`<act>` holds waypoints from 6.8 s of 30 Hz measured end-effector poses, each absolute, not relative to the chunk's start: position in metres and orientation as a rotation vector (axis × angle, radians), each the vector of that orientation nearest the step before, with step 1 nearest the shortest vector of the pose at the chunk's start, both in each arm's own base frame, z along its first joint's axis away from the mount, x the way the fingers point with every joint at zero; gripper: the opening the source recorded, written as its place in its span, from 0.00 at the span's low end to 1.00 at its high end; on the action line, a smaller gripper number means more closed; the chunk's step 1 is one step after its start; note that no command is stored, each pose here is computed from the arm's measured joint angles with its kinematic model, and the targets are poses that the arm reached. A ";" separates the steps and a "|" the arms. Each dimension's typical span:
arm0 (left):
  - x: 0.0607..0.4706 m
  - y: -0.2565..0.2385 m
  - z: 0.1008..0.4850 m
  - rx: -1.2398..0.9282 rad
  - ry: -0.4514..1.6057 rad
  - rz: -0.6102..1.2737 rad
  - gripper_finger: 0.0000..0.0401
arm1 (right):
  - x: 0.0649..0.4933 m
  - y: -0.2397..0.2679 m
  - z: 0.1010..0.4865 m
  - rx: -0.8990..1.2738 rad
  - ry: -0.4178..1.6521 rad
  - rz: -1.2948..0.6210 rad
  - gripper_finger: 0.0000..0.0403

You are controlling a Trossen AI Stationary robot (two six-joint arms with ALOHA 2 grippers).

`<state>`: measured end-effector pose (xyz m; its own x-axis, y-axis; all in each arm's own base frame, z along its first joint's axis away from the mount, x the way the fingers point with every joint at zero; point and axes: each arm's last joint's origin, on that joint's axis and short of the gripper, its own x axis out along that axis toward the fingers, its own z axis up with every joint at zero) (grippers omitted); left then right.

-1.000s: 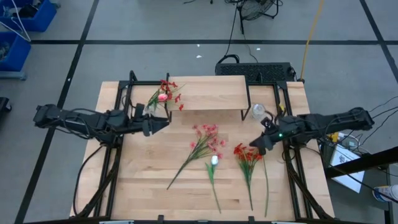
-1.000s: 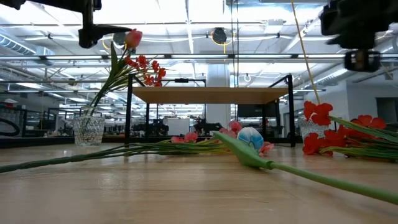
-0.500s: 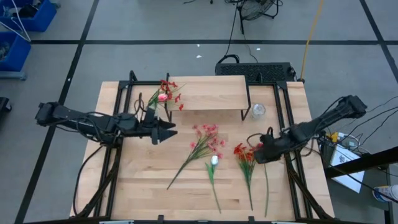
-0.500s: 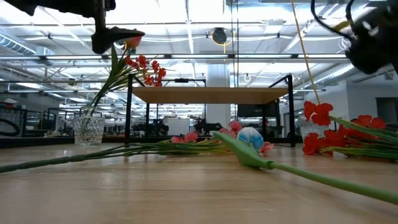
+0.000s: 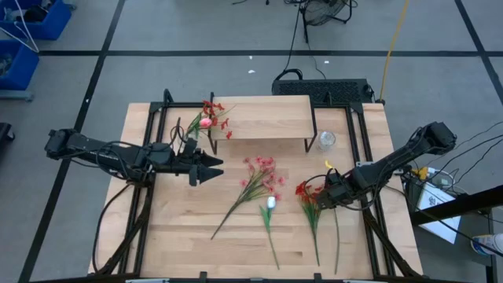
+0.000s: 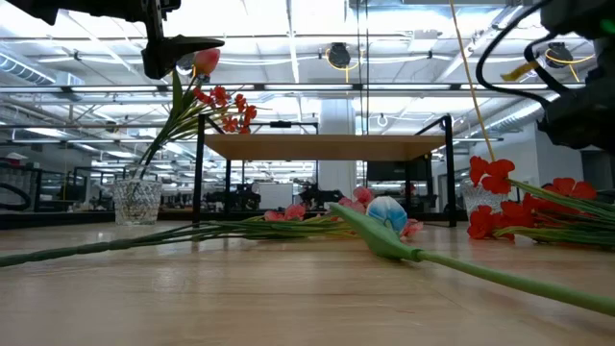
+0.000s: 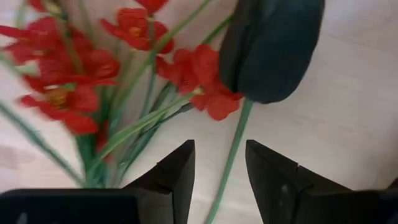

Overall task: Pick and place flowers into a vace then onto a shelf
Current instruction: Put the black flower into the right transparent vase

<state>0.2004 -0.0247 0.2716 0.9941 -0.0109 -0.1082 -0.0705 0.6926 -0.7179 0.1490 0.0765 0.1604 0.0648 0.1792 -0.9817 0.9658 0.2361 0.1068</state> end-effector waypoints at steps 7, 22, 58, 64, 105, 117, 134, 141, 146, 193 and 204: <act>0.200 -0.025 0.272 -0.797 0.107 0.033 0.96 | 0.143 0.073 0.142 1.166 1.385 -0.920 0.33; 0.200 -0.025 0.271 -0.790 0.110 0.036 0.96 | 0.137 0.067 0.132 1.178 1.370 -0.937 0.12; 0.200 -0.024 0.270 -0.721 0.118 0.038 0.96 | 0.107 0.024 0.287 0.679 0.650 -1.131 0.00; 0.200 -0.024 0.271 -0.733 0.111 0.036 0.96 | 0.115 0.013 0.307 0.400 0.536 -1.106 0.00; 0.200 -0.021 0.269 -0.797 0.090 0.147 0.96 | 0.142 -0.051 0.375 -0.096 0.335 -1.219 0.00; 0.200 -0.018 0.268 -0.796 0.088 0.167 0.96 | 0.143 -0.044 0.376 -0.073 0.300 -1.199 0.00; 0.200 -0.015 0.268 -0.778 0.086 0.177 0.96 | 0.135 -0.028 0.387 -0.073 0.255 -1.242 0.00; 0.200 -0.015 0.267 -0.777 0.092 0.179 0.96 | 0.131 -0.028 0.377 -0.040 0.287 -1.264 0.00; 0.200 -0.015 0.267 -0.777 0.092 0.180 0.96 | 0.129 -0.029 0.376 -0.043 0.298 -1.277 0.00; 0.201 -0.006 0.266 -0.769 0.090 0.224 0.96 | 0.148 -0.048 0.308 0.064 0.455 -1.242 0.03; 0.201 -0.006 0.266 -0.775 0.090 0.223 0.96 | 0.150 -0.057 0.286 0.219 0.383 -1.261 0.10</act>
